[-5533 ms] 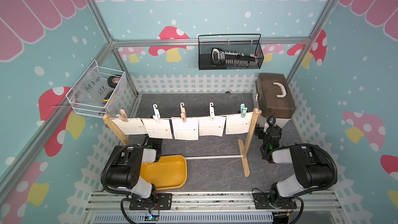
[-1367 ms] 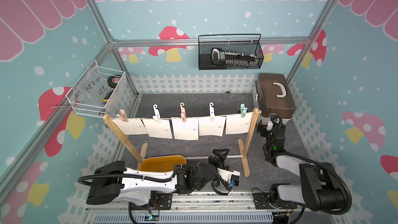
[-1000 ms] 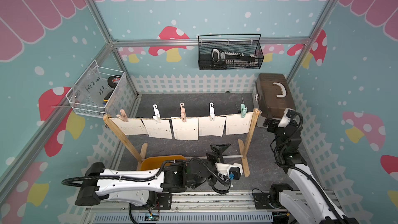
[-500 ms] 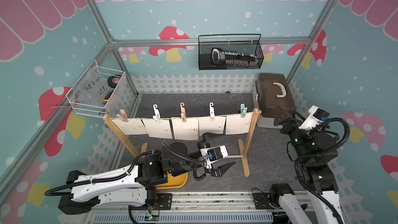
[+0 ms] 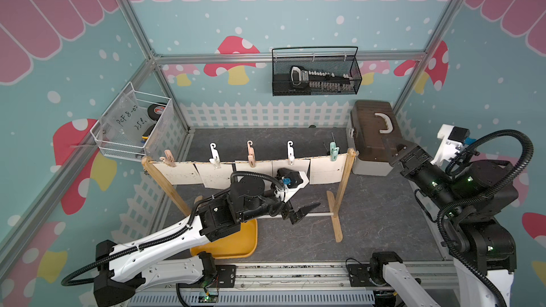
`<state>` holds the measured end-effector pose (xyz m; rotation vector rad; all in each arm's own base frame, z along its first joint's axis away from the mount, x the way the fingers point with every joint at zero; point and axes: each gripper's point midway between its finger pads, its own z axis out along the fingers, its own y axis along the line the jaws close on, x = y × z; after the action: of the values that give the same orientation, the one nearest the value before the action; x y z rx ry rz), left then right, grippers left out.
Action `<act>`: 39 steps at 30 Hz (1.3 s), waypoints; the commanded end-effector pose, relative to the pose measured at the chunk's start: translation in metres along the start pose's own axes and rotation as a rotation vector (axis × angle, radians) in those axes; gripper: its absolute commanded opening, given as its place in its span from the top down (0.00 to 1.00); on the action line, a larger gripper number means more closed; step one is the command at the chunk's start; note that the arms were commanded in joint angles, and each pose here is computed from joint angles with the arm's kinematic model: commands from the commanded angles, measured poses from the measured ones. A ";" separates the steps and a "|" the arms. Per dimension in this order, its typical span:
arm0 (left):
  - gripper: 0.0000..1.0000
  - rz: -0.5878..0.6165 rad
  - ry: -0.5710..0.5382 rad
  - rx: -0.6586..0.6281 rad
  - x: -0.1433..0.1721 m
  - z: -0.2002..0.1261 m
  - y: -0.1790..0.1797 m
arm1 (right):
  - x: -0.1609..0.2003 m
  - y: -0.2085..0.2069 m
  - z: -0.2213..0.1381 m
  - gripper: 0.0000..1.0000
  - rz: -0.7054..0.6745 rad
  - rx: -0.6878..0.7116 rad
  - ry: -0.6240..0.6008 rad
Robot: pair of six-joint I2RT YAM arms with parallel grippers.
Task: Remove the postcards from the strings
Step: Pinch the postcard on the clothesline.
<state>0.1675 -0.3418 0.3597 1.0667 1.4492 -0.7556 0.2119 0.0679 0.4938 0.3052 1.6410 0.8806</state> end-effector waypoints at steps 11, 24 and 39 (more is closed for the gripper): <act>0.17 0.049 -0.075 -0.137 -0.021 0.017 0.031 | 0.011 0.029 -0.002 0.04 0.250 -0.116 0.117; 0.40 0.103 -0.047 -0.056 -0.006 0.037 0.032 | 0.018 0.041 -0.004 0.07 0.304 -0.147 0.182; 0.77 0.209 -0.040 -0.070 -0.002 0.045 0.036 | 0.027 0.052 -0.004 0.13 0.412 -0.132 0.280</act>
<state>0.2123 -0.3675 0.3409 1.1273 1.3625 -0.6083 0.1878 0.1132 0.5144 0.4078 1.7543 1.3342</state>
